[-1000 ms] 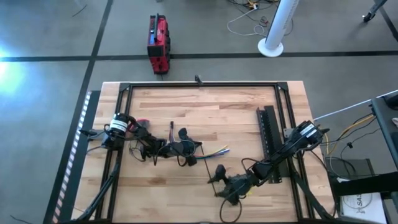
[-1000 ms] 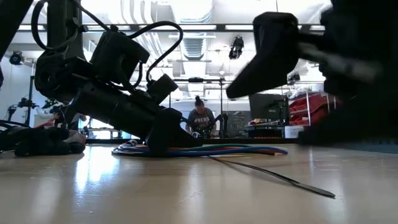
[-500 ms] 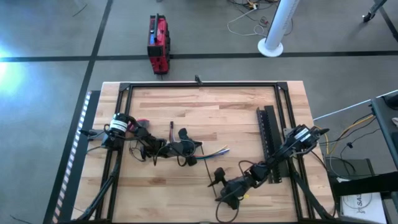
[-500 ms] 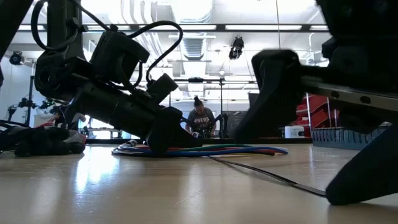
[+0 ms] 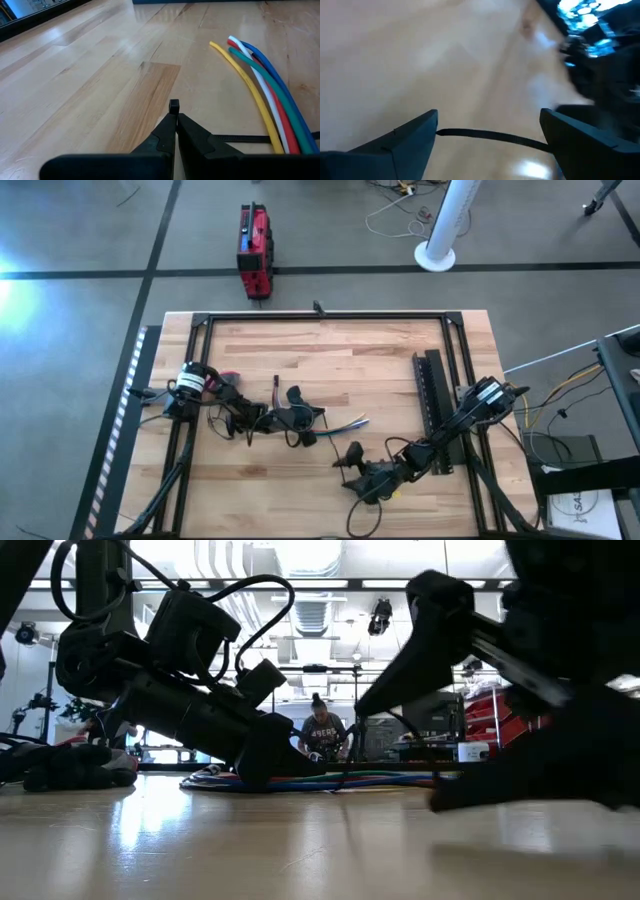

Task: Ziptie cables
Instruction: Wrap the colored cable wires with the black zip tie

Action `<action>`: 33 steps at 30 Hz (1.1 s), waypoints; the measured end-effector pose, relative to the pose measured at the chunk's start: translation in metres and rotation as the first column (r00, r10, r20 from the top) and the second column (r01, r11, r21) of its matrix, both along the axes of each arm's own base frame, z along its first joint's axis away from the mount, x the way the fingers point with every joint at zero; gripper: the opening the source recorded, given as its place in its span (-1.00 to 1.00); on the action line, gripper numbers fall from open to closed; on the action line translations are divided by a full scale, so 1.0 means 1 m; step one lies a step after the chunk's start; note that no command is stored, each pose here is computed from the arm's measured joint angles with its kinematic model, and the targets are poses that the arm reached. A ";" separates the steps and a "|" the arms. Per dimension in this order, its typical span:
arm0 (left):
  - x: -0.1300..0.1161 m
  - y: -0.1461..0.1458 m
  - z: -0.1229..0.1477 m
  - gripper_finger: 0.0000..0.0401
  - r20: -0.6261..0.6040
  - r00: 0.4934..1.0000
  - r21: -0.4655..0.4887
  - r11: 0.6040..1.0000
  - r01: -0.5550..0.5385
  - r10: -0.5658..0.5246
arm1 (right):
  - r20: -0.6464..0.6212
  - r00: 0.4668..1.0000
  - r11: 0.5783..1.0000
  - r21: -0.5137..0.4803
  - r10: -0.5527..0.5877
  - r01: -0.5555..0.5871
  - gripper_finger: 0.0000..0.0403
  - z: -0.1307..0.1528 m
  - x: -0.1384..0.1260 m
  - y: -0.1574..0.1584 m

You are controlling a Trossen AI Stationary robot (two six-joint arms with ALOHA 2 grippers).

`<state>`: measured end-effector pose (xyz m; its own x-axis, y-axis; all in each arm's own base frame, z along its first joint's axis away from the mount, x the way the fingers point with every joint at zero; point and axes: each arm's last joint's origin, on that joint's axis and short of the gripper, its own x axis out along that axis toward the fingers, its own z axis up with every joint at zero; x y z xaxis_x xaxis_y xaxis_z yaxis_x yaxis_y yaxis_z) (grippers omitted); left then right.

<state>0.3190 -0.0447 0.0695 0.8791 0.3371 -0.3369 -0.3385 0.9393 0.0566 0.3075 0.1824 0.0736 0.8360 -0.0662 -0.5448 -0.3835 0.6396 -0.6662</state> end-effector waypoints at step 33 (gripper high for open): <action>0.000 0.000 0.000 -1.00 0.000 1.000 0.000 1.000 0.000 0.000 | 0.039 0.999 0.935 -0.352 -0.036 0.048 0.03 0.011 0.000 -0.010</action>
